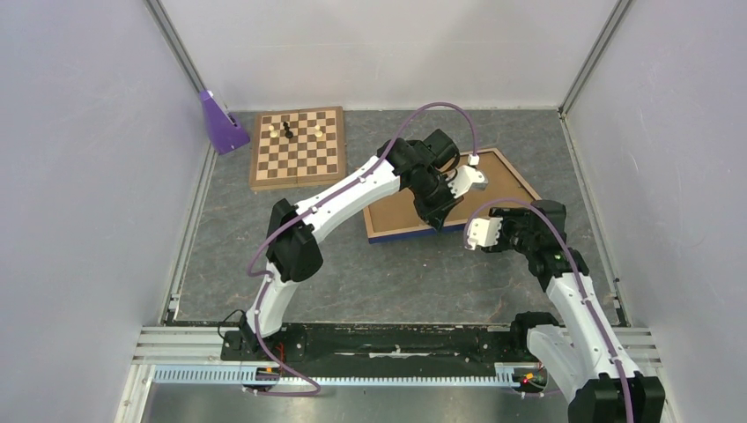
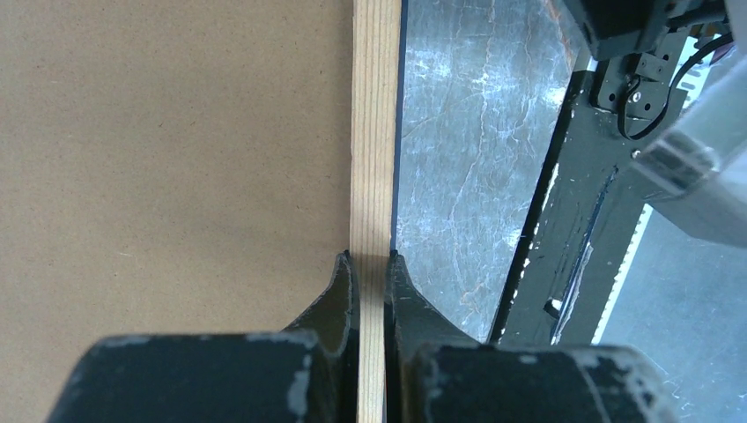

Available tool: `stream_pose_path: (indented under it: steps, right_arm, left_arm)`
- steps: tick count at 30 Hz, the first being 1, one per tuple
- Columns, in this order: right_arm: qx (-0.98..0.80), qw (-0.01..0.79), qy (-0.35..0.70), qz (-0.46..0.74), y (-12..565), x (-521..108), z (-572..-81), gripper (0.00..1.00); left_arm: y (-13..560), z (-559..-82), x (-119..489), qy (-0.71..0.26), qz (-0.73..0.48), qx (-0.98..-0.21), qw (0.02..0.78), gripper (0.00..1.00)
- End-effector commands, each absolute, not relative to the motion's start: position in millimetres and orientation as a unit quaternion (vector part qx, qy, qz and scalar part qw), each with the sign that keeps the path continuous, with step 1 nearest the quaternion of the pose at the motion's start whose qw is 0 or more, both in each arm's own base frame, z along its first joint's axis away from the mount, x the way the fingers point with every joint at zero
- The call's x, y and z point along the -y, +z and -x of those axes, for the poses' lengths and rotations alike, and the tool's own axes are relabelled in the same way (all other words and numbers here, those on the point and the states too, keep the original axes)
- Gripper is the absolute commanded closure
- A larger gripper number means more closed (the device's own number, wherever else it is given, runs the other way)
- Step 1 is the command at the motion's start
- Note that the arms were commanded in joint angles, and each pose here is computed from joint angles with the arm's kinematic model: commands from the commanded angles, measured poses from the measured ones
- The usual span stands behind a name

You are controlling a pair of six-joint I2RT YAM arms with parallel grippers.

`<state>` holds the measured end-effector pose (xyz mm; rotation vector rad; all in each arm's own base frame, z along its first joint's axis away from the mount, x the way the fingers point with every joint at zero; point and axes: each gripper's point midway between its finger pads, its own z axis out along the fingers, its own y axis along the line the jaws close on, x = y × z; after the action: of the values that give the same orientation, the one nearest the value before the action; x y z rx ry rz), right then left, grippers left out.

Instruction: Put the photo into the frame

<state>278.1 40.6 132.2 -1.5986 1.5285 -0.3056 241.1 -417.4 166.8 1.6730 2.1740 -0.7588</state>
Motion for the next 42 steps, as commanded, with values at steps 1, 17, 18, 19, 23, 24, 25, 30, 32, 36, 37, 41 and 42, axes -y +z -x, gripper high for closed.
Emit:
stream_pose_path:
  steps: [1, 17, 18, 19, 23, 24, 25, 30, 32, 36, 37, 41, 42]
  right_arm:
    - [-0.604, 0.469, -0.155, 0.626, 140.1, -39.2, -293.3, 0.45]
    - [-0.597, 0.484, -0.109, 0.631, 175.9, -55.4, -294.3, 0.85]
    - [-0.597, 0.486, -0.104, 0.63, 179.4, -56.9, -294.4, 0.87]
    - [-0.597, 0.487, -0.102, 0.629, 183.4, -57.7, -295.1, 0.88]
    - [-0.599, 0.489, -0.093, 0.627, 198.5, -60.0, -297.0, 0.91]
    - [-0.6, 0.49, -0.089, 0.626, 203.8, -61.0, -297.5, 0.91]
    - [-0.601, 0.49, -0.083, 0.625, 207.0, -62.6, -297.3, 0.91]
    - [-0.611, 0.489, -0.046, 0.621, 224.0, -70.7, -298.1, 0.92]
    - [-0.616, 0.488, -0.032, 0.617, 230.0, -73.6, -298.5, 0.93]
    - [-0.624, 0.488, -0.003, 0.61, 242.2, -79.8, -298.9, 0.93]
    - [-0.626, 0.49, 0.001, 0.607, 246.6, -80.8, -299.3, 0.93]
    - [-0.629, 0.498, 0.007, 0.597, 262.3, -82.9, -302.1, 0.93]
    - [-0.631, 0.499, 0.009, 0.594, 265.9, -83.0, -302.4, 0.93]
  left_arm:
    - [206.1, -241.8, 428.5, -0.305, -0.576, -0.736, 0.184, 0.98]
    - [230.0, -262.3, 415.0, -0.265, -0.575, -0.737, 0.236, 0.67]
    - [235.5, -265.7, 413.7, -0.257, -0.575, -0.736, 0.247, 0.58]
    - [240.5, -269.4, 412.5, -0.25, -0.576, -0.734, 0.259, 0.53]
    - [270.4, -286.5, 401.3, -0.206, -0.575, -0.724, 0.321, 0.36]
    - [277.3, -289.4, 398.8, -0.196, -0.576, -0.719, 0.335, 0.33]
    - [285.6, -292.4, 395.6, -0.187, -0.577, -0.714, 0.35, 0.3]
    - [311.8, -298.2, 382.7, -0.15, -0.6, -0.681, 0.392, 0.2]
    - [314.3, -300.4, 378.9, -0.133, -0.617, -0.665, 0.399, 0.18]
    - [312.3, -303.2, 376.1, -0.111, -0.645, -0.642, 0.4, 0.17]
    - [312.2, -303.4, 376.0, -0.107, -0.651, -0.636, 0.401, 0.17]
    - [308.0, -307.7, 376.3, -0.086, -0.665, -0.625, 0.4, 0.16]
    - [307.1, -308.4, 376.6, -0.085, -0.666, -0.624, 0.399, 0.17]
